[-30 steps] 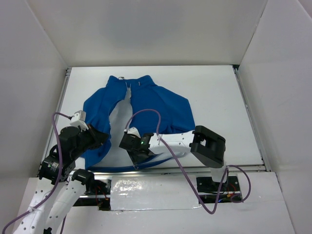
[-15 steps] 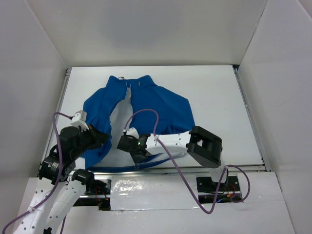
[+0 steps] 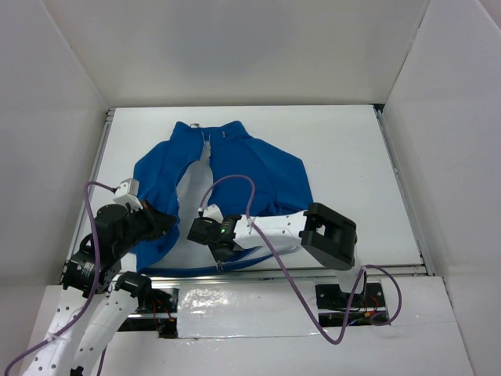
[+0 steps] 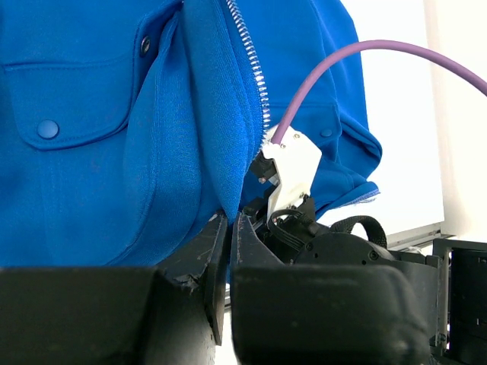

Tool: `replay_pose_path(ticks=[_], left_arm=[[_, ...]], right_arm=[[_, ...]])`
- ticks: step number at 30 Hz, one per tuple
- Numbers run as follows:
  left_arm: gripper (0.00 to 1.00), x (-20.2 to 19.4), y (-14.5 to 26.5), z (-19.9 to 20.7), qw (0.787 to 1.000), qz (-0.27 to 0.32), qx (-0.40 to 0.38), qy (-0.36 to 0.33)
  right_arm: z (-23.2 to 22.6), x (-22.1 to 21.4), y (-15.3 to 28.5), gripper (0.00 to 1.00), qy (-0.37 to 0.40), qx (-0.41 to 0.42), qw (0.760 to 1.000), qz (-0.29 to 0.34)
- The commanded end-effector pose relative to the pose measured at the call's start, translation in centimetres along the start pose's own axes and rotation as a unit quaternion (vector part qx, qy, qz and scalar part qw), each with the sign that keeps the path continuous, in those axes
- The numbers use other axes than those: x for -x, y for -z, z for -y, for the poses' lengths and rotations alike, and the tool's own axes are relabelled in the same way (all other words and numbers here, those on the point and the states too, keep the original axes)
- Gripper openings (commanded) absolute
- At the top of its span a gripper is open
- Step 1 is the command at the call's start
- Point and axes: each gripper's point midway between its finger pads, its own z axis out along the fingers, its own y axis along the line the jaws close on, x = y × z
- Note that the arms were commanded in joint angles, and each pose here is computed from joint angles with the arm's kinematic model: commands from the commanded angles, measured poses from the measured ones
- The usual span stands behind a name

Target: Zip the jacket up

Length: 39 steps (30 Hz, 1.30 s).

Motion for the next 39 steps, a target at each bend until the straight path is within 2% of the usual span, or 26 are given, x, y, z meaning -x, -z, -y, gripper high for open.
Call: replay_pose_path(ticks=[1,10,16,19,21,23,24,25,26,28,31,33,36,39], left_arm=[[0.0,1.1,0.2,1.1,0.999,0.021,-0.027,-0.015],[0.0,1.0,0.2,1.1,0.999,0.02,-0.027,-0.017],[0.0,0.8,0.0,1.3,0.999,0.016,-0.037,-0.021],[0.0,-0.2,-0.8,2.6,0.996,0.005,-0.09,-0.019],[0.0,-0.5,-1.0,3.4,0.993,0.005,-0.118,-0.012],[0.0,-0.5,-1.4,4.2,0.987,0.023,-0.157,-0.011],[0.0,-0.8,-1.3,4.8,0.983,0.02,-0.18,-0.003],[0.0,-1.4,-1.7,4.7,0.982,0.016,-0.191,-0.001],[0.0,-0.9,-1.4,5.5,0.976,0.031,-0.214,-0.004],[0.0,-1.0,-1.5,5.6,0.975,0.03,-0.222,-0.002],[0.0,-1.0,-1.9,5.2,0.978,0.031,-0.208,-0.004],[0.0,-1.1,-2.0,5.0,0.978,0.027,-0.205,-0.004],[0.0,-1.3,-2.1,5.1,0.978,0.023,-0.207,-0.002],[0.0,-1.3,-2.0,5.1,0.977,0.027,-0.212,0.001]], right_arm=[[-0.5,1.4,1.8,0.0,-0.012,0.009,1.0,0.027],[0.1,6.8,6.8,0.0,-0.09,0.078,0.985,0.121],[1.1,9.5,10.8,0.0,-0.182,0.133,0.955,0.191],[0.9,11.1,12.5,0.0,-0.227,0.175,0.933,0.218],[1.1,11.4,12.9,0.0,-0.244,0.175,0.927,0.225],[0.0,12.1,14.1,0.0,-0.236,0.217,0.917,0.239],[-0.7,11.4,13.9,0.0,-0.214,0.241,0.917,0.236],[-2.3,11.7,15.3,0.0,-0.188,0.292,0.905,0.245],[-2.2,11.6,15.1,0.0,-0.189,0.294,0.904,0.245],[-2.1,11.4,14.7,0.0,-0.187,0.293,0.903,0.252],[-3.7,10.7,15.9,0.0,-0.111,0.351,0.891,0.266],[-3.4,10.4,15.1,0.0,-0.097,0.337,0.898,0.264],[-1.7,11.5,13.8,0.0,-0.132,0.274,0.912,0.274],[-1.9,11.6,14.6,0.0,-0.141,0.295,0.901,0.286]])
